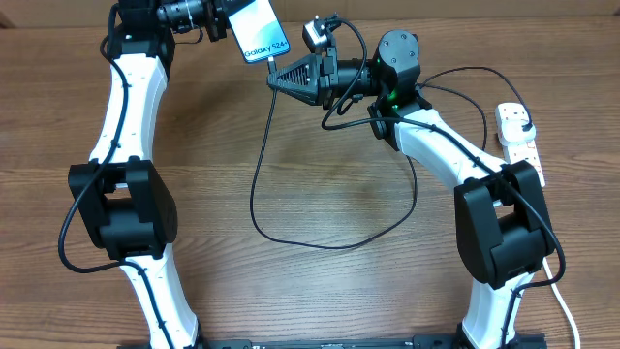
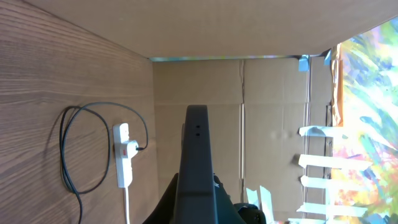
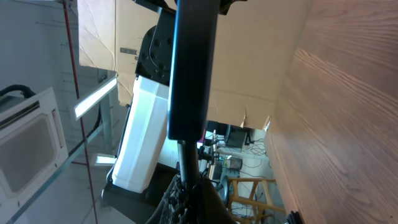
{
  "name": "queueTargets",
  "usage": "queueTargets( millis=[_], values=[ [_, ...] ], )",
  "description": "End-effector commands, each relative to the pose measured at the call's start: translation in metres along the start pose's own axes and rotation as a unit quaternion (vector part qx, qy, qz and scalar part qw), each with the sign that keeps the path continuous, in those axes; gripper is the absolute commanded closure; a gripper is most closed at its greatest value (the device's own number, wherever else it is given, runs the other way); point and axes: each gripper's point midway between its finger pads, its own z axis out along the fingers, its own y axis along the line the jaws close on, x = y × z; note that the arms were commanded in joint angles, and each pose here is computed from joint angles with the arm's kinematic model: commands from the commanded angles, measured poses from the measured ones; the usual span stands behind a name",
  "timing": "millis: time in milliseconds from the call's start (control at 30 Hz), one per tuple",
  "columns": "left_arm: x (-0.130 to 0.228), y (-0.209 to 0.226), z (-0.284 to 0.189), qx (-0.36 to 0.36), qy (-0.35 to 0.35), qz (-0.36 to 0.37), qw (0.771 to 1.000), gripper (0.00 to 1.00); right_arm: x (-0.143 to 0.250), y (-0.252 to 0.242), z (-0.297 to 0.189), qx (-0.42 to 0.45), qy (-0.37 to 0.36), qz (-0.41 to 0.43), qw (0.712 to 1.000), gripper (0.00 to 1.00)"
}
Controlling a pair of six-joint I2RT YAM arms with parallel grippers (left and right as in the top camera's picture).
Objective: Plug charger to phone and switch on socket
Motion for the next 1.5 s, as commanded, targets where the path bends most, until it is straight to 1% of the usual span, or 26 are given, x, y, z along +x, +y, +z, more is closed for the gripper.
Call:
queueTargets(
  millis=[0, 500, 1267, 1467],
  values=[
    [0.0021, -0.0096, 0.0009, 0.006, 0.006, 0.023, 1.0, 0.96, -0.0028, 0.0027, 0.0023, -0.002, -0.003, -0.005, 1.0, 0.96],
    [-0.0073, -0.0075, -0.0051, 0.001, -0.016, 0.023, 1.0, 0.96, -0.0011, 0.0026, 0.0023, -0.002, 0.002, -0.005, 1.0, 0.96],
    [0.0016, -0.0093, -0.004, 0.007, 0.009, 0.033, 0.999, 0.96, -0.003, 0.0028, 0.0023, -0.002, -0.003, -0.005, 1.0, 0.96],
    [0.0022, -0.0095, -0.004, 0.008, 0.011, 0.011, 1.0, 0.96, -0.0035, 0.0028, 0.0023, -0.002, -0.005, -0.006, 1.0, 0.96]
  ],
)
